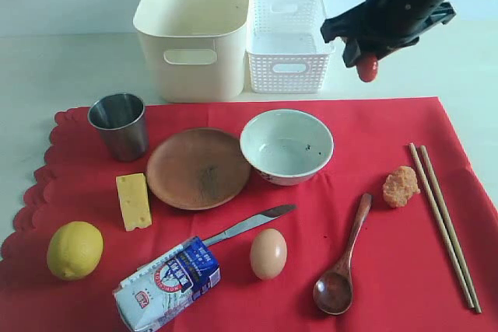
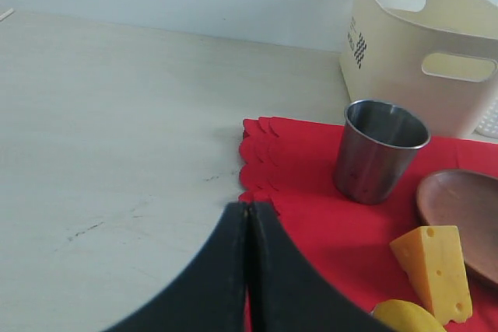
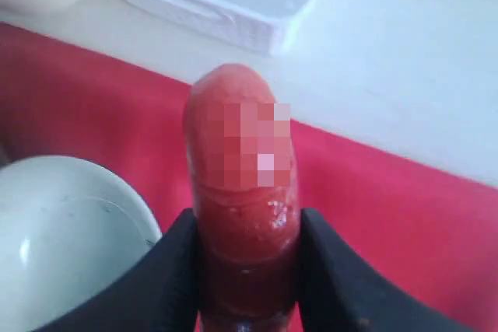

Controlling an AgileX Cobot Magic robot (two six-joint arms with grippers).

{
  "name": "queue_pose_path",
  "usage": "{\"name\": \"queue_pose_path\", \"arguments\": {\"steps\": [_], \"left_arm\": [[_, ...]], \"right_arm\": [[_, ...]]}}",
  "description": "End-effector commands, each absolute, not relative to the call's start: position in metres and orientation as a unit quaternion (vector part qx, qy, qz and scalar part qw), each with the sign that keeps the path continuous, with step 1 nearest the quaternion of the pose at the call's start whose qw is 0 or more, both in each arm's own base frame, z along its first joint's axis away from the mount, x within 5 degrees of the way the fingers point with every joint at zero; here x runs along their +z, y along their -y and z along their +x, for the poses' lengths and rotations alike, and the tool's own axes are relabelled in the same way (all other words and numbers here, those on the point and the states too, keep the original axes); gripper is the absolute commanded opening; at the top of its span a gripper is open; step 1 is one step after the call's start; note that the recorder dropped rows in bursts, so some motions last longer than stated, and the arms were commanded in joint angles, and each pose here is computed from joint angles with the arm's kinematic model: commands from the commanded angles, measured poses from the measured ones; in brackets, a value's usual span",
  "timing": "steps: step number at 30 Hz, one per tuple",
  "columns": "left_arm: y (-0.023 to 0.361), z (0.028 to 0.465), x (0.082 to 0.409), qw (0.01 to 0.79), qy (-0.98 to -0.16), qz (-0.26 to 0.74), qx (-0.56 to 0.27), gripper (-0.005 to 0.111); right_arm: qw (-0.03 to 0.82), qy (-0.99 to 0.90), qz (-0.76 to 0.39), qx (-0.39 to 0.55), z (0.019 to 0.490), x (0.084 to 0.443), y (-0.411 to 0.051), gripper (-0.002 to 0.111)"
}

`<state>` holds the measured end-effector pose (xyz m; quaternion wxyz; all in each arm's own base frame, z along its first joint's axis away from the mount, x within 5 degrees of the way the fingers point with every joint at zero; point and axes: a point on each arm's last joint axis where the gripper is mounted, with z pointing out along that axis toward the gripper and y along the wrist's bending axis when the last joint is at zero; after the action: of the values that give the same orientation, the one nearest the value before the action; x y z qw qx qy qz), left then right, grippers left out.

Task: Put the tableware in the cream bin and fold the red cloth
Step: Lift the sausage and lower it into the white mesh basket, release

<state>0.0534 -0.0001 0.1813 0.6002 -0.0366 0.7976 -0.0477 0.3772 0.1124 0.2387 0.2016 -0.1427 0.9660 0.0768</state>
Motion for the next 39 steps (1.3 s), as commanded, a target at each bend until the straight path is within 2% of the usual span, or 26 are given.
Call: {"name": "queue_pose_path", "arguments": {"steps": [1,6,14,27,39], "left_arm": [[0.0,0.053,0.181,0.603,-0.795,-0.039,-0.051,0.0],[0.0,0.053,0.181,0.603,-0.795,-0.039,-0.051,0.0],[0.0,0.053,0.181,0.603,-0.795,-0.039,-0.051,0.0],[0.0,0.053,0.181,0.603,-0.795,-0.039,-0.051,0.0],[0.0,0.053,0.181,0.603,-0.795,-0.039,-0.051,0.0]], "right_arm": [[0.259,-0.941,-0.169,0.137,0.381,0.252,-0.125,0.003],[0.313,-0.916,-0.175,0.179,0.39,0.254,-0.134,0.003],[0.371,-0.899,-0.176,0.155,0.411,0.242,-0.135,0.003],[0.381,-0.892,-0.2,0.138,0.464,0.209,-0.148,0.003],[0.347,-0.899,-0.226,0.144,0.503,0.169,-0.162,0.003]]}}
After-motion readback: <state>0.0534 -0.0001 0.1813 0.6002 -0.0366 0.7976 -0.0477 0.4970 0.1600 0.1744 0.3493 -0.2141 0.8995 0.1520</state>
